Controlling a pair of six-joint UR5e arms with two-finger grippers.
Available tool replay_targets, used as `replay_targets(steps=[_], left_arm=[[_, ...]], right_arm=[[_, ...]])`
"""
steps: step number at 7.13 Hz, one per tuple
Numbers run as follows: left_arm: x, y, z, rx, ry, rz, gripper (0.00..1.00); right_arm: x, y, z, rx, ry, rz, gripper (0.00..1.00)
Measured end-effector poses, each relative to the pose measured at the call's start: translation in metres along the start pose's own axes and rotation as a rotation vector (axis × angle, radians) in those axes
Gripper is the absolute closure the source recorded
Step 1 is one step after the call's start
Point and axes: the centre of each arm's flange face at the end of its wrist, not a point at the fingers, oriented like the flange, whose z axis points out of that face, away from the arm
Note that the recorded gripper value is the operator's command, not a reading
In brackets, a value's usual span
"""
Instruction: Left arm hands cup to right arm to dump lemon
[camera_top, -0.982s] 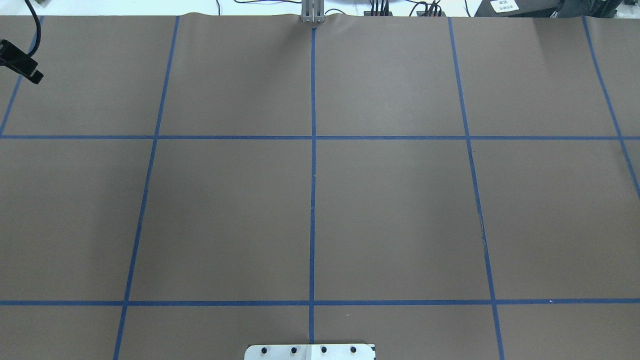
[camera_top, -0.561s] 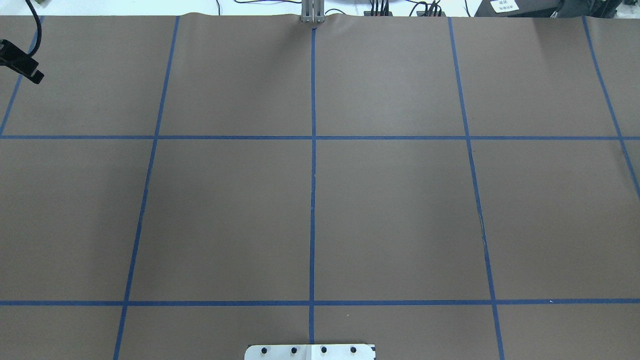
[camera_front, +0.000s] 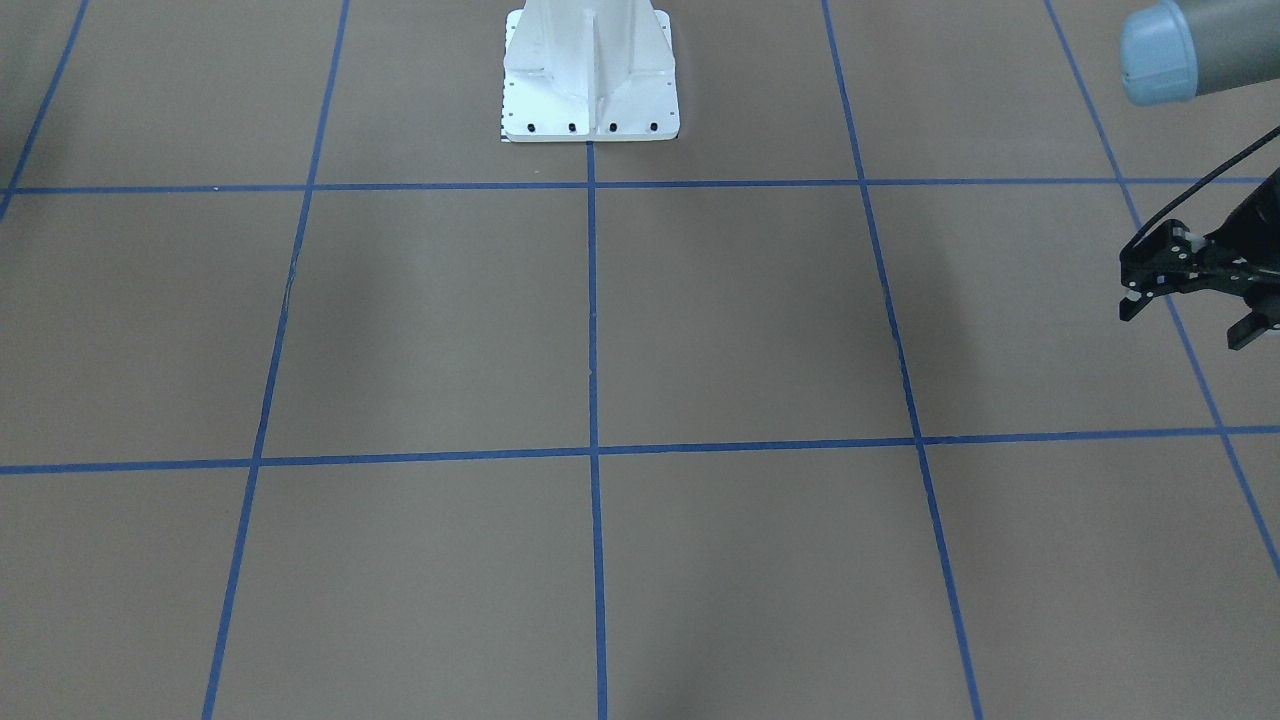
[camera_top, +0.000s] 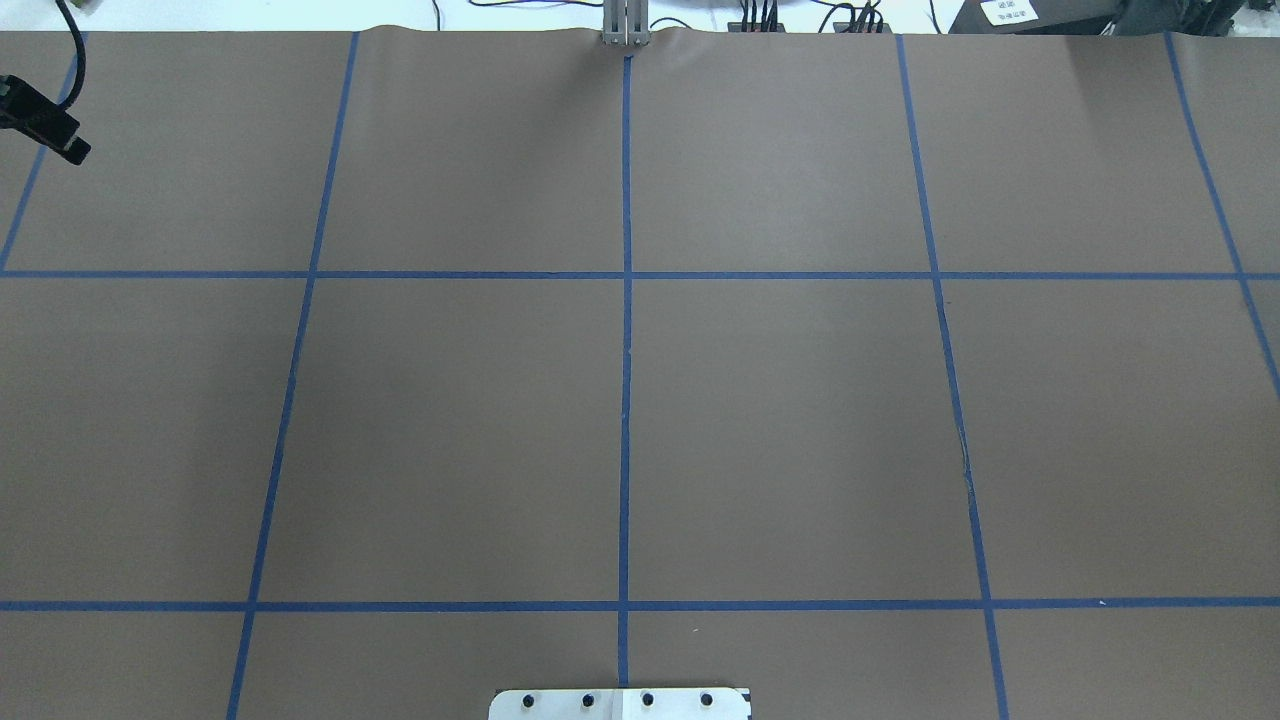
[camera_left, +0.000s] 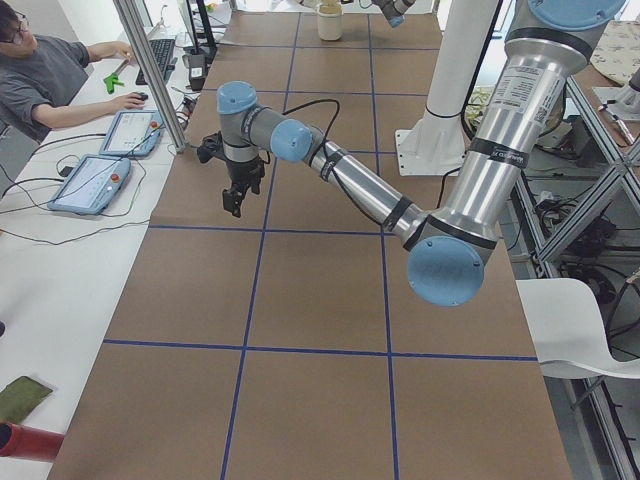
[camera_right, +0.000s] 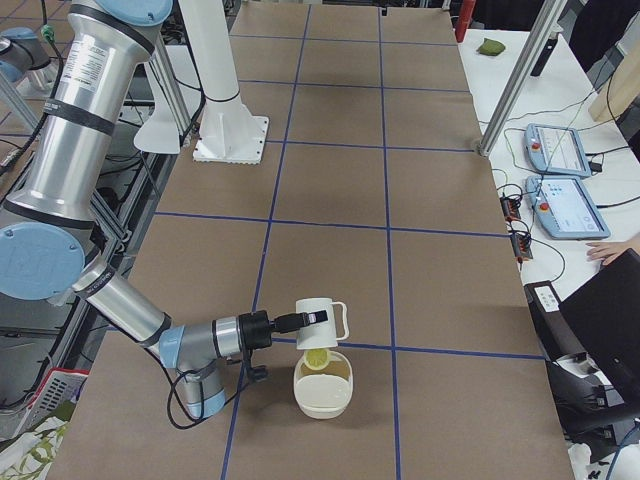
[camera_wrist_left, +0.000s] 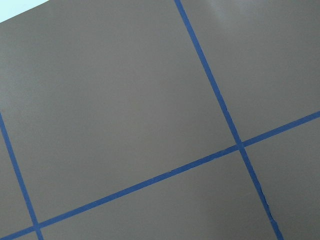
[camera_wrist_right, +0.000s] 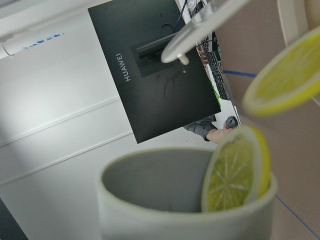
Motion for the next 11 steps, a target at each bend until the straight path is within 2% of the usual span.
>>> replay_targets(steps=[2, 4, 7, 8, 9, 11], left_arm=[[0.001, -0.001, -0.001, 0.001, 0.0, 0.001, 0.0], [0.001, -0.001, -0.001, 0.002, 0.0, 0.001, 0.0], [0.0, -0.001, 0.0, 0.001, 0.0, 0.0, 0.0], [0.0, -0.001, 0.0, 0.0, 0.0, 0.0, 0.0], [0.0, -0.001, 0.0, -0.001, 0.0, -0.001, 0.0], [0.0, 0.0, 0.0, -0.002, -0.001, -0.001, 0.0]], right_arm=[[-0.005, -0.009, -0.002, 0.023, -0.035, 0.111, 1.0], [-0.007, -0.01, 0.003, 0.02, -0.057, 0.18, 1.0], [-0.007, -0.009, 0.007, 0.01, -0.056, 0.187, 0.97], [-0.004, -0.006, 0.008, -0.001, -0.032, 0.153, 0.97], [-0.001, -0.002, 0.011, -0.019, 0.009, 0.077, 0.98], [0.005, 0.015, 0.015, -0.072, 0.122, -0.138, 1.0]])
